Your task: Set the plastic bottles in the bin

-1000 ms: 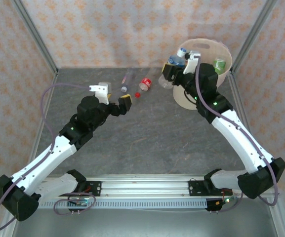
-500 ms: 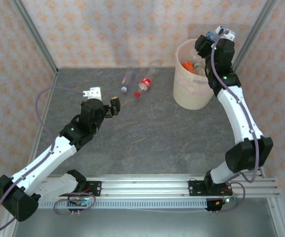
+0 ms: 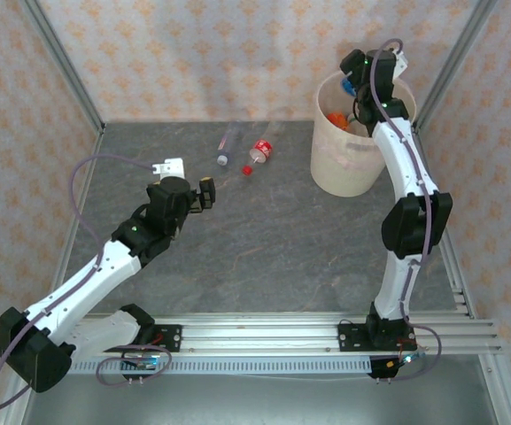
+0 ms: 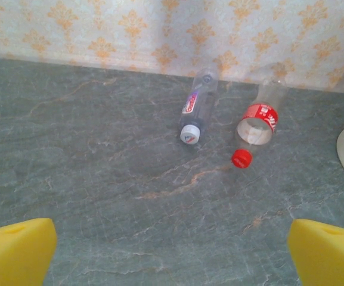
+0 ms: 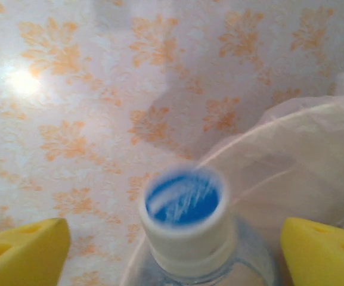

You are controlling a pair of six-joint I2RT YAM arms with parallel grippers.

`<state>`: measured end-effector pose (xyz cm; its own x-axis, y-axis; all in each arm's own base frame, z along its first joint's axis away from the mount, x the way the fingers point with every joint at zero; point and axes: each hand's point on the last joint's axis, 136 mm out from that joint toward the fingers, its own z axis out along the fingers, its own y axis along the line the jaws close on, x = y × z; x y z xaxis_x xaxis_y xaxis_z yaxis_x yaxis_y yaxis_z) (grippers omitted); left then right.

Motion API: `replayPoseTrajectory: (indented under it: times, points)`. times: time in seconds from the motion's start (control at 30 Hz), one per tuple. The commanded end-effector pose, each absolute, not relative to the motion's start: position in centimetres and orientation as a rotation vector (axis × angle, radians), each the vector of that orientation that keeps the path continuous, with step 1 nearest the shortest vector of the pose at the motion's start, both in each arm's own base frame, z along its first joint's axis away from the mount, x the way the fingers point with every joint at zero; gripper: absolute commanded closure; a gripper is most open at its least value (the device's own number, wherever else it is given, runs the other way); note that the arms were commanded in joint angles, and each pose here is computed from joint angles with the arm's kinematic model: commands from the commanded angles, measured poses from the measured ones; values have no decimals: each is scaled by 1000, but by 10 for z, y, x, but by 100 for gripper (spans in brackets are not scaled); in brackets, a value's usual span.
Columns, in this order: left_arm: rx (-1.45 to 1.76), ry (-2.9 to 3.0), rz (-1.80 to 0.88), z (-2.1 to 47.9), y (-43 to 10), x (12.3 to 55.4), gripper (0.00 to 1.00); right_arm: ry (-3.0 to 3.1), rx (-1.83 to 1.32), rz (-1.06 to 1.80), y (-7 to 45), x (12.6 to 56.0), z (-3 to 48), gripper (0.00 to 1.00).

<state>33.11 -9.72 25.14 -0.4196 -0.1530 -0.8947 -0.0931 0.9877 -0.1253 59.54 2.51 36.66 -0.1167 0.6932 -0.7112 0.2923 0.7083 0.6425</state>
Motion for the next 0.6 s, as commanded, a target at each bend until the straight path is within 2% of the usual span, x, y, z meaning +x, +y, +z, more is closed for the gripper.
replayPoseTrajectory:
  times: [0.0, 0.3, 0.57]
  points:
    - [-221, 2007, -21, 255, -86, 332, 0, 1661, 941, 370, 6, 567, 381, 0]
    - [-215, 2047, -17, 243, -92, 344, 0, 1586, 874, 244, -15, 522, 409, 1]
    - [-216, 2138, -14, 222, -99, 357, 0, 1613, 610, 255, 5, 502, 429, 1]
